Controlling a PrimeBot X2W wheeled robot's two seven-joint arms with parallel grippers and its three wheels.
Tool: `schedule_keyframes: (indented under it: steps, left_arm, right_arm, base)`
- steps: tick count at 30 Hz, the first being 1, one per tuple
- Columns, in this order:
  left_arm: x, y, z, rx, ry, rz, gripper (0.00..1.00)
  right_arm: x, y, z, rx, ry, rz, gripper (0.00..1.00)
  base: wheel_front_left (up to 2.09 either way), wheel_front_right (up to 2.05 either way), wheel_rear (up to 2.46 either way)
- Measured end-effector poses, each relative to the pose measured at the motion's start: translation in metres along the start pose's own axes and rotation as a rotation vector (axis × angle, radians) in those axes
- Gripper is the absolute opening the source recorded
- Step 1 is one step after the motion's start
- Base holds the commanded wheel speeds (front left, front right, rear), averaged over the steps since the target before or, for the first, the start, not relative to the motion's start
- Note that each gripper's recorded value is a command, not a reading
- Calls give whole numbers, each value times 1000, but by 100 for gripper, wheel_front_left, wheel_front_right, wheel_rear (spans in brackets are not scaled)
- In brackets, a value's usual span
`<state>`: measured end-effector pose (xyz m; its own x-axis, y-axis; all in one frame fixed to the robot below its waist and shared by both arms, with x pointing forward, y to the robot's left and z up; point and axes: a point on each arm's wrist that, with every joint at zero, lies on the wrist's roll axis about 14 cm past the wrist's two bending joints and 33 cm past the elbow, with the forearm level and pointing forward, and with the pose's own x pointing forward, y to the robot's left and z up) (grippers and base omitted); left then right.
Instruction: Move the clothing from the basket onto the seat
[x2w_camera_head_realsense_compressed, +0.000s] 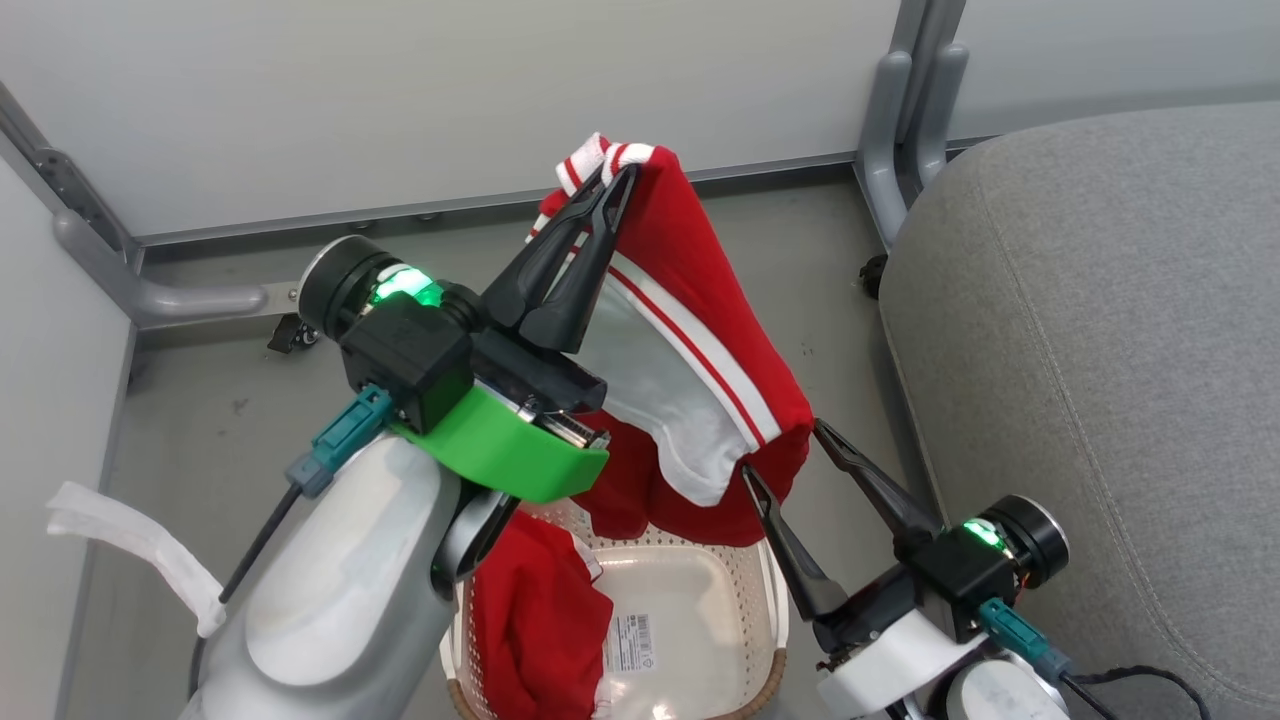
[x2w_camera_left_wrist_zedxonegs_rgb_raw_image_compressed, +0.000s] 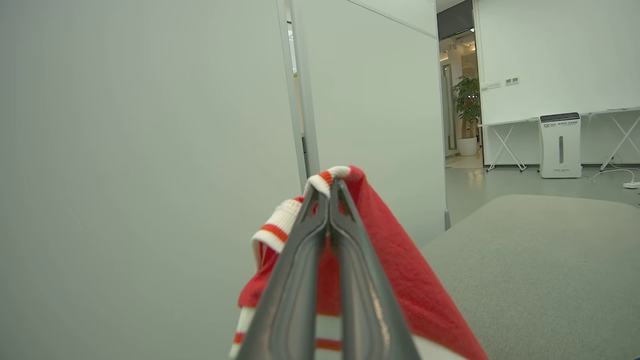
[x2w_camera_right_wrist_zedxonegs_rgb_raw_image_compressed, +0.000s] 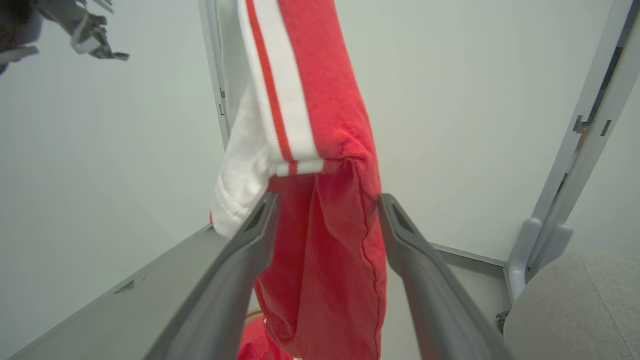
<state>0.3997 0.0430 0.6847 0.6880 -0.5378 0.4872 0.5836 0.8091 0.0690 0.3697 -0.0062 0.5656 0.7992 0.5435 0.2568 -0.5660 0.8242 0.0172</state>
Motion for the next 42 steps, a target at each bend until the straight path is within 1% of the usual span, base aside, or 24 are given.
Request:
schedule_keyframes:
  steps: [5,9,17,18,19,22,33,34,35,42]
  left_arm:
    - [4,-11,8,-4,-25,-34,0]
    - [6,-20,12,-7,-36,-60,0]
    - [8,-40,14,-48,-52,-107,0]
    - [7,-41,12,-55,-46,-106,0]
    - [5,-40,8,-59,-33,-104,0]
    - [-1,-38,-6,-74,9,-88,0]
    - [-12,-29,-32,-90,87,-41,0]
    - [-13,-27,-33,-88,92,-32,35]
    - [-14,-24,-34,-84,96,-24,100]
    - [-23,-14,-40,-73,120,16,100]
  right_arm:
    - [13,-3,-5,-69,15,24,100]
    - [23,-4,-7,-83,16,38,100]
    - [39,10,-19,-16,42,94,100]
    - [40,10,-20,2,44,91,39]
    - [41,9,-20,11,43,88,0]
    - [42,8,-20,52,40,78,0]
    - [43,7,-19,46,34,76,0]
    - [43,6,-19,46,33,74,0]
    - [43,6,-19,46,32,73,0]
    - [43,-5,-21,49,37,39,0]
  base:
    - [0,0,0]
    - [0,0,0]
    - [0,0,0]
    - [0,0,0]
    - [0,0,0]
    - [0,0,0]
    - [0,0,0]
    - [0,0,0]
    - [0,0,0]
    - [0,0,0]
